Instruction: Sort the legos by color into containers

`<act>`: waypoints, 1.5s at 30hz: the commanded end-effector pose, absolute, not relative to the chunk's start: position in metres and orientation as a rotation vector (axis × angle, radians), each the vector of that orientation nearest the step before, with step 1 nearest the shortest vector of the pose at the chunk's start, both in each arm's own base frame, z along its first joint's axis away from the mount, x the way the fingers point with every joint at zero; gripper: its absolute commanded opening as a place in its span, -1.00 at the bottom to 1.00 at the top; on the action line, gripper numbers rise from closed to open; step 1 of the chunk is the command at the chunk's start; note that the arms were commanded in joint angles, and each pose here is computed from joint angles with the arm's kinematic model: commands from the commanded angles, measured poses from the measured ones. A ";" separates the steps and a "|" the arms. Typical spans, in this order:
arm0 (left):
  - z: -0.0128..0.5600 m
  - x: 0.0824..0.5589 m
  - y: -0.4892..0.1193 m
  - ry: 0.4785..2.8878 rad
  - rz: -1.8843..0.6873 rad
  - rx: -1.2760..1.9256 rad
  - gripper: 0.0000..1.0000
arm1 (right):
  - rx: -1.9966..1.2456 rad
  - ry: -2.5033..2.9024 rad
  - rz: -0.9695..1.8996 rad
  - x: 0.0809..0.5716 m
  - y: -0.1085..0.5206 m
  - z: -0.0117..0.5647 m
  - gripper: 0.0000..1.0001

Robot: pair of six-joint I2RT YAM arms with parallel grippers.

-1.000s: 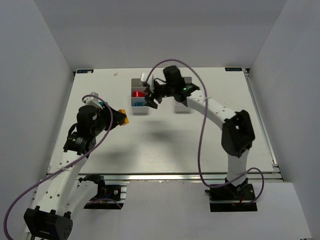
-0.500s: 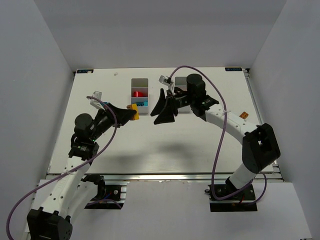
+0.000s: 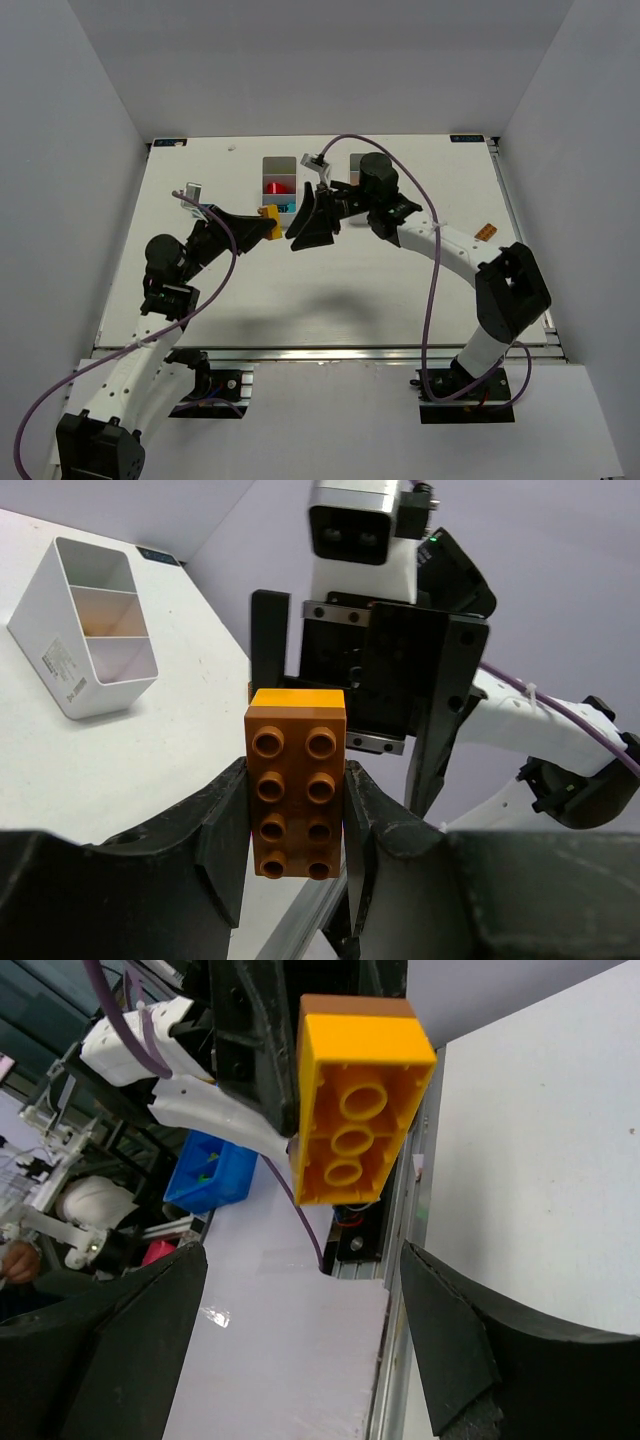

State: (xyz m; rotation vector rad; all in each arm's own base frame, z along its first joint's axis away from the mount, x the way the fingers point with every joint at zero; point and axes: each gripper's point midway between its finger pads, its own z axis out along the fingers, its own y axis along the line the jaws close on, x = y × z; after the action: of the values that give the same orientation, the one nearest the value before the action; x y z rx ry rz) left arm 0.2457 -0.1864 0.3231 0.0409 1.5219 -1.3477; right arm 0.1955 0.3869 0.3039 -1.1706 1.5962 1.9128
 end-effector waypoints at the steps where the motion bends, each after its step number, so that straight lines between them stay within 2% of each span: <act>1: 0.330 0.241 -0.188 1.485 -1.374 0.068 -0.82 | -1.142 1.547 1.915 0.202 0.400 0.324 0.64; 17: 0.324 0.240 -0.188 1.484 -1.399 0.047 -0.81 | -1.094 1.537 1.901 0.217 0.425 0.332 0.40; 23: 0.322 0.242 -0.187 1.489 -1.388 0.036 -0.78 | -1.107 1.544 1.900 0.210 0.431 0.330 0.18; 25: 0.321 0.244 -0.187 1.495 -1.382 0.026 -0.73 | -1.117 1.541 1.901 0.207 0.432 0.328 0.01; 26: 0.322 0.245 -0.186 1.496 -1.377 0.023 -0.60 | -1.120 1.544 1.903 0.205 0.432 0.327 -0.11; 30: 0.321 0.248 -0.184 1.517 -1.352 0.003 -0.20 | -1.136 1.529 1.907 0.202 0.430 0.327 -0.33; 36: 0.320 0.250 -0.181 1.541 -1.310 -0.012 0.00 | -1.155 1.494 1.900 0.200 0.427 0.332 -0.59; 42: 0.319 0.250 -0.178 1.561 -1.278 -0.021 0.19 | -1.157 1.476 1.902 0.200 0.424 0.336 -0.64; 45: 0.319 0.249 -0.177 1.567 -1.270 -0.024 0.21 | -1.155 1.473 1.903 0.201 0.423 0.336 -0.65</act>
State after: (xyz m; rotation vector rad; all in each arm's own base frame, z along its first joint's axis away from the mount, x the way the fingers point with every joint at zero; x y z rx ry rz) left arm 0.2477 -0.1806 0.3129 -0.0177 1.5634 -1.3115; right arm 0.2066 0.4270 0.3098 -1.1089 1.6087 1.9173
